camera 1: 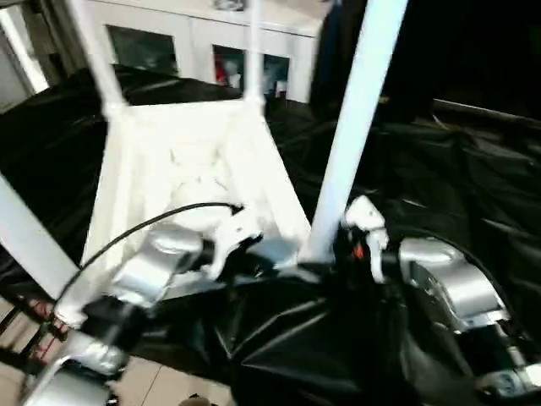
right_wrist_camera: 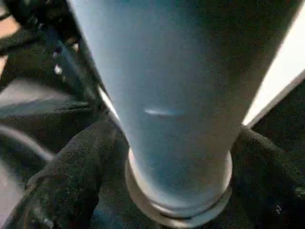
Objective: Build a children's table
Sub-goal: Rotate leg to tighten
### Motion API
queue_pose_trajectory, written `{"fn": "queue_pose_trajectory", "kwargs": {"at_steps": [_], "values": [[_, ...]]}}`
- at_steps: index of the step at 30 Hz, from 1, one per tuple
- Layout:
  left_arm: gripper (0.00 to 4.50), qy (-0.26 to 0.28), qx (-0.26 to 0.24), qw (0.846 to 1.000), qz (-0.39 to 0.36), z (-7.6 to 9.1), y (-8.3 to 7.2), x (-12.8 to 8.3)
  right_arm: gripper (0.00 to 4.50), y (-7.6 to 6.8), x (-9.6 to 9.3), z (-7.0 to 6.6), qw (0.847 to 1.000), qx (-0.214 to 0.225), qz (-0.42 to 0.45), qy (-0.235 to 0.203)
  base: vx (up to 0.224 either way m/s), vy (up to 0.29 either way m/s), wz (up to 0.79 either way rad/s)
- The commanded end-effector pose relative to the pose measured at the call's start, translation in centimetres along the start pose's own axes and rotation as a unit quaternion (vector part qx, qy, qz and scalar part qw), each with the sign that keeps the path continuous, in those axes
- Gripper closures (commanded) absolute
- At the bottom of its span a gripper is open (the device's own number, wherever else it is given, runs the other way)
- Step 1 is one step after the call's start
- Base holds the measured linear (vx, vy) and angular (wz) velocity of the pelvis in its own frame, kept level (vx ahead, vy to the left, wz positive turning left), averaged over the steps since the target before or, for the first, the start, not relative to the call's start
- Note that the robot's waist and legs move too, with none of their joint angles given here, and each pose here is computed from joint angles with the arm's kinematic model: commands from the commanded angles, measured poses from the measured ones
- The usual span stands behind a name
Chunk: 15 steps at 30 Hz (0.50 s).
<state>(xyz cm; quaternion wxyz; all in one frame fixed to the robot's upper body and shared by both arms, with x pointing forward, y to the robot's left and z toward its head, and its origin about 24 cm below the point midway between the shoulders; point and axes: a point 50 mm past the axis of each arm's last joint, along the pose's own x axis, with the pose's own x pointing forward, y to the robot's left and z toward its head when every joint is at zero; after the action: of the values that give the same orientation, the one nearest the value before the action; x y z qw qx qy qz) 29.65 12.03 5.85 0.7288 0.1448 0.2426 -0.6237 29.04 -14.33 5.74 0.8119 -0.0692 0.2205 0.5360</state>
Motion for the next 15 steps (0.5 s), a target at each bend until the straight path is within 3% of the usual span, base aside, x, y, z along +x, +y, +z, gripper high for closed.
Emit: {"fn": "queue_pose_trajectory", "kwargs": {"at_steps": [1, 9, 15], "values": [[4.5, -0.038, 0.035, 0.997, -0.061, 2.0, -1.2, 1.0, 0.96, 0.5, 0.5, 0.3, 1.0, -0.013, 0.024, 0.007, 0.0, 0.0, 0.0], [4.5, -0.041, 0.034, 0.997, -0.054, 1.9, -1.1, 0.9, 1.67, 1.0, 0.9, 0.3, 0.999, -0.01, 0.04, 0.002, 0.0, 0.0, 0.0], [4.5, -0.052, 0.021, 0.998, -0.024, 2.3, -0.6, 1.4, 1.81, 0.9, 1.5, 0.0, 1.0, 0.006, 0.003, -0.012, 0.0, 0.0, 0.0]]}}
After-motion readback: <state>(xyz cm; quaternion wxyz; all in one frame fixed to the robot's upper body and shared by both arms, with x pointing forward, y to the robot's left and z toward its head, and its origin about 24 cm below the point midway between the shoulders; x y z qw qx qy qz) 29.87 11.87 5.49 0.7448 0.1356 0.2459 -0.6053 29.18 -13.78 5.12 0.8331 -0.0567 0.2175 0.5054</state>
